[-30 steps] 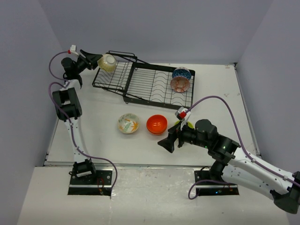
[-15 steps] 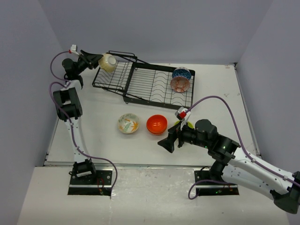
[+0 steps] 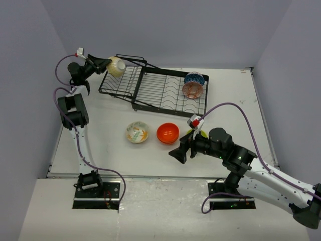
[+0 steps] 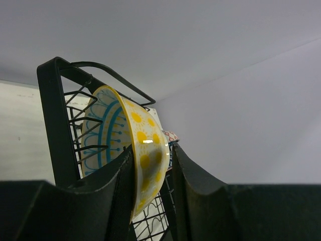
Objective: Unload the bowls from the dish rack
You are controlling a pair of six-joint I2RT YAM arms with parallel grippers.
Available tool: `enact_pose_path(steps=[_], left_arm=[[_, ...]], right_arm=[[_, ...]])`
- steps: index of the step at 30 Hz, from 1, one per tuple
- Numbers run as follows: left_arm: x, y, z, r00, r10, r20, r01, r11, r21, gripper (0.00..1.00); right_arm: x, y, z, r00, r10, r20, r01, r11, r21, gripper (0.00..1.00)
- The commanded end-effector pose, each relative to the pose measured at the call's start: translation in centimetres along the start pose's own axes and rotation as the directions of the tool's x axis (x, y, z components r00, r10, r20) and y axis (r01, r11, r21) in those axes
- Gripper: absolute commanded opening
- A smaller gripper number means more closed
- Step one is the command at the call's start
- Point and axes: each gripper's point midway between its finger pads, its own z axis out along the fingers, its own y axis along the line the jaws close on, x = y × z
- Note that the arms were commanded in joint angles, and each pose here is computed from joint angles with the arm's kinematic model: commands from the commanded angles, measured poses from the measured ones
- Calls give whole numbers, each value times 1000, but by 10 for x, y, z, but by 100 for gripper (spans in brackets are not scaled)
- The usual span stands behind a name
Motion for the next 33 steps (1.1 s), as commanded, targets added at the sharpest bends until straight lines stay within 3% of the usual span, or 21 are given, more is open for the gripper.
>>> enact_pose_path(steps=[1, 6, 16, 30, 33], left_arm=[[-1, -17, 1, 999, 40, -9, -40, 999, 30, 34], [-1, -16, 2, 1000, 29, -9, -29, 999, 26, 26], [-4, -6, 3, 1000, -14, 16, 14, 1000, 5, 0], [-1, -13, 13, 998, -57, 31, 56, 998, 32, 0], [2, -23, 12, 996, -82, 35, 79, 993, 90, 0]], right_arm=[[-20, 11, -2, 999, -19, 49, 21, 999, -38, 99], [-19, 11, -2, 999, -19, 46, 20, 999, -39, 99], [-19, 12, -1, 999, -20, 43, 22, 999, -42, 99], [-18, 11, -1, 999, -23, 44, 25, 999, -41, 99], [-18, 11, -1, 999, -24, 43, 26, 999, -39, 99]])
